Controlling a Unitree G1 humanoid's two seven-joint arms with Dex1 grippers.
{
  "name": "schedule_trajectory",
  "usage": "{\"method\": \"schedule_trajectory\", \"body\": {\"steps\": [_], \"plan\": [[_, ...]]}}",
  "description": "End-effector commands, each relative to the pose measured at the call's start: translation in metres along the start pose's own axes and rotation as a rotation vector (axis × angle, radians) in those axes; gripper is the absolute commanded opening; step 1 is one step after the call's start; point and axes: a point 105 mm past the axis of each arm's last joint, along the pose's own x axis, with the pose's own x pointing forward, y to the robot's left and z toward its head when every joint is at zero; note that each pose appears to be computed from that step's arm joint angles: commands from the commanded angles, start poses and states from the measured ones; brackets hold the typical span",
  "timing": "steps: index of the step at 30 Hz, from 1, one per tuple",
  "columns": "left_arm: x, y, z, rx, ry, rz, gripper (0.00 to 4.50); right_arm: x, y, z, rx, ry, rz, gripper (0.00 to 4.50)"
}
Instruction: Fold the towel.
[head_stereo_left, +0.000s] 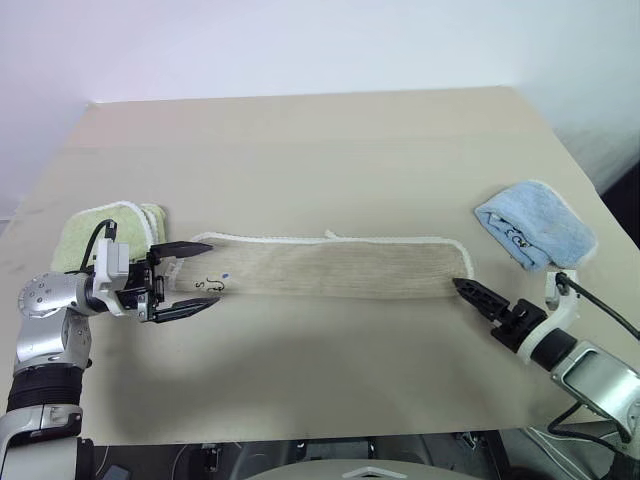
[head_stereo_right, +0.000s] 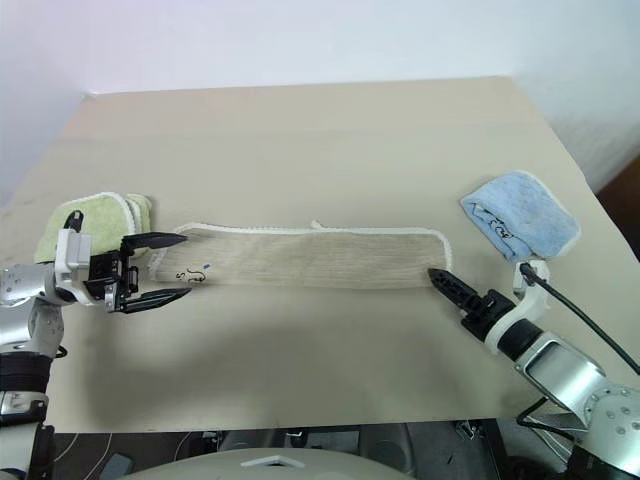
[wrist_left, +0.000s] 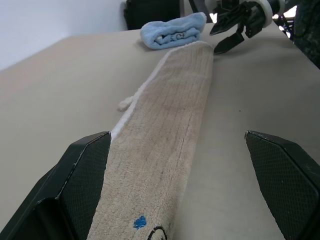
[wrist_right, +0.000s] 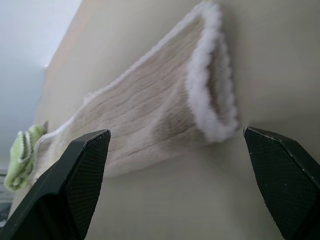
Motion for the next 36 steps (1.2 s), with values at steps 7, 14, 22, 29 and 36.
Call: {"method": "schedule_trajectory", "body": {"steps": [7, 14, 22, 29, 36], "plan": [[-0.007, 0.003, 0.007, 0.047, 0.013, 0.031, 4.50, 0.023, 0.013, 0.001, 0.005, -0.025, 0.047, 4.47], [-0.009, 0.002, 0.006, 0.048, 0.014, 0.045, 4.50, 0.032, 0.003, 0.003, 0.010, -0.039, -0.009, 4.47], [-0.009, 0.001, 0.002, 0.048, 0.016, 0.057, 4.50, 0.036, -0.003, 0.004, -0.008, -0.042, -0.040, 3.90], [-0.007, 0.001, 0.000, 0.049, 0.014, 0.062, 4.50, 0.037, -0.008, 0.008, -0.023, -0.061, -0.069, 1.52], [-0.007, 0.001, -0.001, 0.050, 0.017, 0.065, 4.50, 0.044, 0.027, 0.029, -0.148, -0.094, 0.079, 0.03]]}}
